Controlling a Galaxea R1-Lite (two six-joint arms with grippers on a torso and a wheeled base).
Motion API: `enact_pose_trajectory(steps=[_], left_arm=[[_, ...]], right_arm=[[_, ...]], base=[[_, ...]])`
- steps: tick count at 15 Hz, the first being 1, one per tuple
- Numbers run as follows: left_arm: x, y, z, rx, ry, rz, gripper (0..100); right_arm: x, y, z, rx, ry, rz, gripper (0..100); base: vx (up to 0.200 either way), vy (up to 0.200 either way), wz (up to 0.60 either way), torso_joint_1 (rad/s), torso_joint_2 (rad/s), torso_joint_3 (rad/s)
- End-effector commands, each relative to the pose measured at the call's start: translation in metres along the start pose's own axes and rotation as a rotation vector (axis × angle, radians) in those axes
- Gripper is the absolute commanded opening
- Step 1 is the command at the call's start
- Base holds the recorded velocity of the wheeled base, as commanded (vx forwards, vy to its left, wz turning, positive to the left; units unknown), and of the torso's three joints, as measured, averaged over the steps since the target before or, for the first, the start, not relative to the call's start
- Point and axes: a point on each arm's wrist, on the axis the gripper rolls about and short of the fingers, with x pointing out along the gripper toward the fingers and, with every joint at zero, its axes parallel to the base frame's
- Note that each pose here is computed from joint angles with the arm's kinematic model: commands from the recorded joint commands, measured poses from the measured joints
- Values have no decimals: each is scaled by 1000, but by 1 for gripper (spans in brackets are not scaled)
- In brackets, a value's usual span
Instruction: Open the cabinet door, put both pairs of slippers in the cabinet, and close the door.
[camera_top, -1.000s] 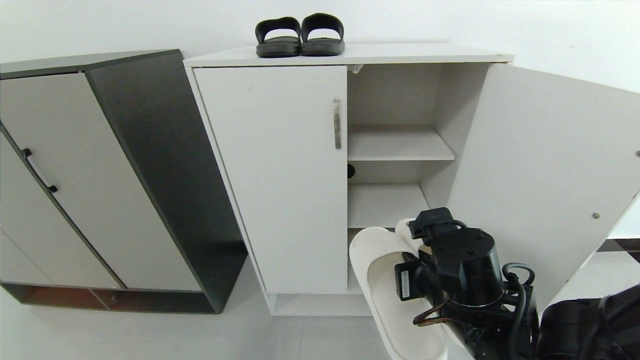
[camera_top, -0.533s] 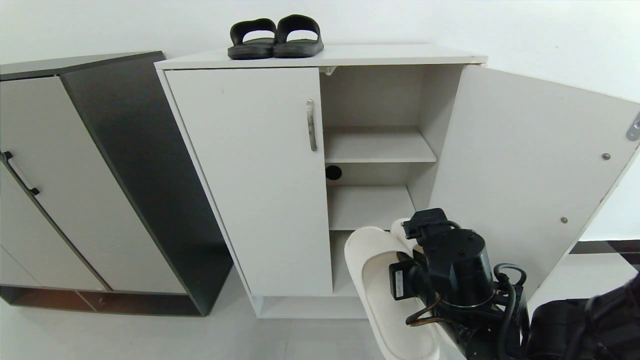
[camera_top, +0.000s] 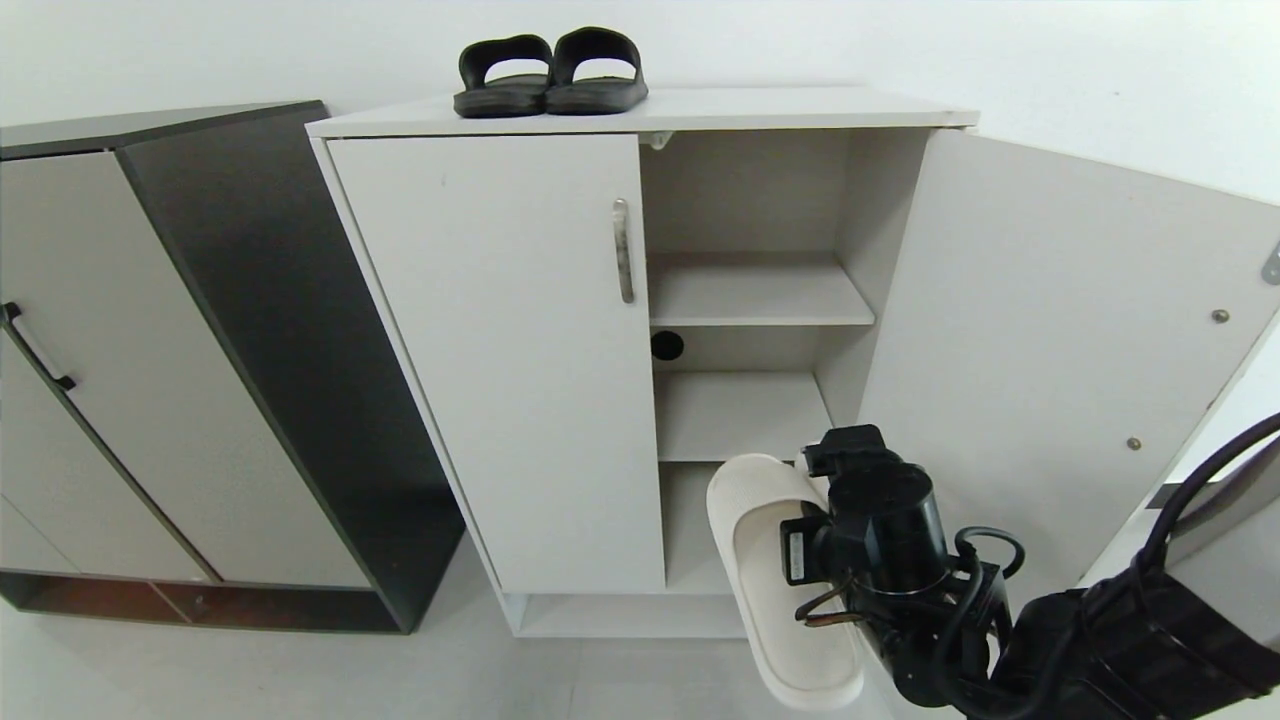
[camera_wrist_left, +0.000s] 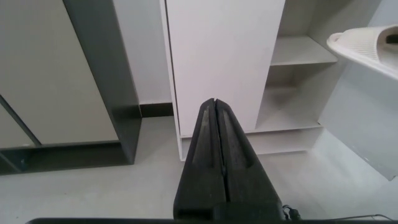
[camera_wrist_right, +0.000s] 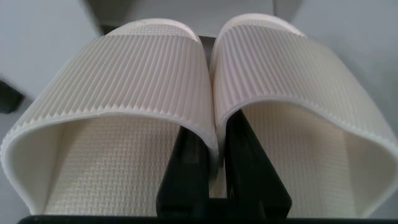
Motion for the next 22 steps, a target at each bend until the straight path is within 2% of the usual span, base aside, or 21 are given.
enact_pose_trajectory(steps=[1,7,11,22], left_arm=[[0,0,0,-1,2,1,0],[0,0,0,-1,2,1,0],[0,0,0,-1,2,3,0],[0,0,0,-2,2,1,0]], right_arm=[[7,-6,-1,1,7,-26,0],[9,-10,-2,-3,12,-39,0],[16,-20,1,-8,10,-72,0],[18,-24,2,-7,10,-87,0]], base=[[0,0,0,0,0,0],[0,0,0,0,0,0],[0,0,0,0,0,0],[0,0,0,0,0,0]])
